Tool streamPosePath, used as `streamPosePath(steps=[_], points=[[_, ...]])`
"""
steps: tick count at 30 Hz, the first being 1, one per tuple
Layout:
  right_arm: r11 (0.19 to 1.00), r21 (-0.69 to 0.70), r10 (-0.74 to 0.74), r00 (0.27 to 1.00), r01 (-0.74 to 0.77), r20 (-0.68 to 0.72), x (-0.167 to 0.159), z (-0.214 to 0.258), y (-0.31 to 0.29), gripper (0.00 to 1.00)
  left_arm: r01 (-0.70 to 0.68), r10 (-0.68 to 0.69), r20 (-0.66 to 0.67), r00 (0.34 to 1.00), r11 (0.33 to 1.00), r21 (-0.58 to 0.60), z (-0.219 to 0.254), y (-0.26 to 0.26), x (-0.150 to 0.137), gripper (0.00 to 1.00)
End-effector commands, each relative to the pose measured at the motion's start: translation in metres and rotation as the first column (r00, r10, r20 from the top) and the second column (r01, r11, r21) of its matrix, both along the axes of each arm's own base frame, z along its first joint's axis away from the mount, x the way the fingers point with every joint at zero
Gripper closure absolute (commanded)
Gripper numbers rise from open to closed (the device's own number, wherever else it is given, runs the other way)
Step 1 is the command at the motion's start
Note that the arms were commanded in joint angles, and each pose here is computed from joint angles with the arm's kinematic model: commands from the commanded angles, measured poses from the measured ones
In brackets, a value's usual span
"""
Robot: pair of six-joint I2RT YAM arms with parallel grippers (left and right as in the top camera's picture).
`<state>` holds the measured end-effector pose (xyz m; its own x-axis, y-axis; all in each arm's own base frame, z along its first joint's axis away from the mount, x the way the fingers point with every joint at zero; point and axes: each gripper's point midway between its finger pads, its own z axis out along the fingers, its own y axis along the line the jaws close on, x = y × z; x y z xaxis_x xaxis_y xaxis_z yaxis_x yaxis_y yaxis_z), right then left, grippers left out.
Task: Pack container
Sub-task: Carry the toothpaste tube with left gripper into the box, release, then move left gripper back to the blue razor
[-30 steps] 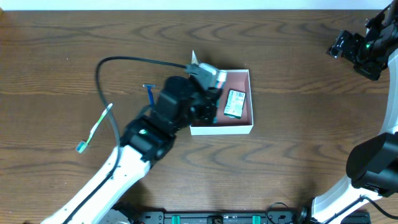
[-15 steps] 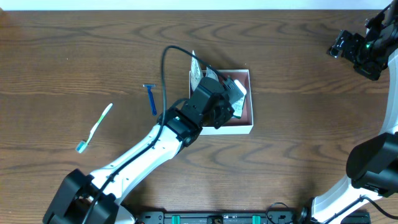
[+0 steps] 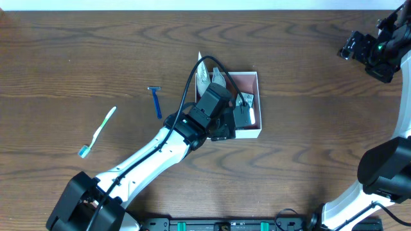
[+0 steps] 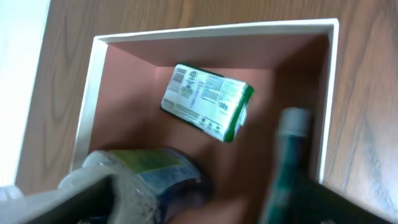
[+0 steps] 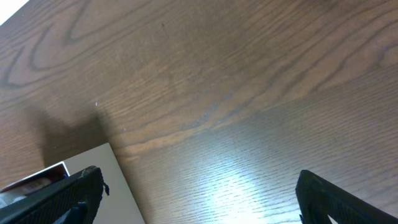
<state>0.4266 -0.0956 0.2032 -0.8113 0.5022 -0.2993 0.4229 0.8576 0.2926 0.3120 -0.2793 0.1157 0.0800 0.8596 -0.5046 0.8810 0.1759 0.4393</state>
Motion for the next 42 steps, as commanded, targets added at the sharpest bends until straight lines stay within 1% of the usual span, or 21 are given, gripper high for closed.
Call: streamPosePath(steps=[1, 2, 4, 6, 7, 8, 10, 12, 13, 15, 17, 19, 23, 25, 26, 30, 33, 35, 37, 38, 42], points=[[1.0, 0.001, -0.015, 1.0, 0.015, 0.015, 0.0, 0.006, -0.002, 0.01, 0.019, -0.019, 0.058, 0.998, 1.0, -0.015, 0.017, -0.005, 0.006, 0.02], [1.0, 0.001, -0.015, 1.0, 0.015, 0.015, 0.0, 0.007, -0.002, 0.01, -0.016, 0.019, 0.054, 0.998, 0.998, -0.058, 0.025, -0.006, 0.008, 0.02], [1.0, 0.001, -0.015, 1.0, 0.015, 0.015, 0.0, 0.007, -0.002, 0.01, -0.168, 0.172, -0.005, 0.985, 0.957, -0.237, 0.054, -0.011, 0.014, 0.02], [1.0, 0.001, -0.015, 1.0, 0.015, 0.015, 0.0, 0.006, -0.002, 0.01, -0.312, 0.304, -0.085, 0.949, 0.867, -0.388, 0.087, -0.007, 0.016, 0.02], [1.0, 0.001, -0.016, 1.0, 0.016, 0.015, 0.0, 0.007, -0.002, 0.01, -0.358, 0.345, -0.113, 0.932, 0.823, -0.441, 0.102, -0.002, 0.015, 0.02], [1.0, 0.001, -0.015, 1.0, 0.015, 0.015, 0.0, 0.007, -0.002, 0.01, -0.411, 0.39, -0.152, 0.908, 0.759, -0.505, 0.124, 0.005, 0.011, 0.02], [1.0, 0.001, -0.015, 1.0, 0.015, 0.015, 0.0, 0.006, -0.002, 0.01, -0.462, 0.436, -0.189, 0.88, 0.69, -0.557, 0.146, 0.018, 0.005, 0.02], [1.0, 0.001, -0.016, 1.0, 0.016, 0.015, 0.0, 0.006, -0.002, 0.01, -0.563, 0.521, -0.269, 0.81, 0.56, -0.607, 0.168, 0.042, -0.002, 0.02], [1.0, 0.001, -0.015, 1.0, 0.015, 0.015, 0.0, 0.006, -0.002, 0.01, -0.642, 0.596, -0.328, 0.733, 0.445, -0.625, 0.178, 0.065, -0.005, 0.02], [1.0, 0.001, -0.015, 1.0, 0.015, 0.015, 0.0, 0.007, -0.002, 0.01, -0.73, 0.702, -0.394, 0.593, 0.262, -0.631, 0.186, 0.105, -0.007, 0.02], [1.0, 0.001, -0.015, 1.0, 0.015, 0.015, 0.0, 0.007, -0.002, 0.01, -0.772, 0.783, -0.405, 0.473, 0.146, -0.619, 0.186, 0.143, -0.012, 0.02], [1.0, 0.001, -0.016, 1.0, 0.016, 0.015, 0.0, 0.006, -0.002, 0.01, -0.796, 0.839, -0.383, 0.385, 0.093, -0.598, 0.181, 0.171, -0.014, 0.02], [1.0, 0.001, -0.016, 1.0, 0.016, 0.015, 0.0, 0.006, -0.002, 0.01, -0.848, 0.898, -0.367, 0.244, 0.014, -0.529, 0.161, 0.21, -0.008, 0.02], [1.0, 0.001, -0.015, 1.0, 0.015, 0.015, 0.0, 0.006, -0.002, 0.01, -0.875, 0.909, -0.391, 0.142, -0.07, -0.479, 0.144, 0.229, -0.002, 0.02], [1.0, 0.001, -0.015, 1.0, 0.015, 0.015, 0.0, 0.006, -0.002, 0.01, -0.888, 0.909, -0.404, 0.101, -0.1, -0.448, 0.134, 0.236, 0.001, 0.02], [1.0, 0.001, -0.016, 1.0, 0.016, 0.015, 0.0, 0.007, -0.002, 0.01, -0.94, 0.877, -0.479, 0.04, -0.129, -0.315, 0.095, 0.244, 0.018, 0.02], [1.0, 0.001, -0.015, 1.0, 0.015, 0.015, 0.0, 0.007, -0.002, 0.01, -0.965, 0.854, -0.519, -0.026, -0.156, -0.209, 0.061, 0.253, 0.031, 0.02], [1.0, 0.001, -0.015, 1.0, 0.015, 0.015, 0.0, 0.006, -0.002, 0.01, -0.979, 0.838, -0.545, -0.041, -0.144, -0.147, 0.038, 0.254, 0.041, 0.02], [1.0, 0.001, -0.015, 1.0, 0.015, 0.015, 0.0, 0.006, -0.002, 0.01, -0.992, 0.817, -0.576, -0.02, -0.089, -0.091, 0.016, 0.248, 0.05, 0.02], [1.0, 0.001, -0.015, 1.0, 0.015, 0.015, 0.0, 0.006, -0.002, 0.01, -0.995, 0.81, -0.586, -0.018, -0.074, -0.071, 0.007, 0.246, 0.053, 0.02], [1.0, 0.001, -0.015, 1.0, 0.015, 0.015, 0.0, 0.006, -0.002, 0.01, -0.998, 0.812, -0.581, -0.058, -0.068, 0.005, -0.028, 0.245, 0.06, 0.02]])
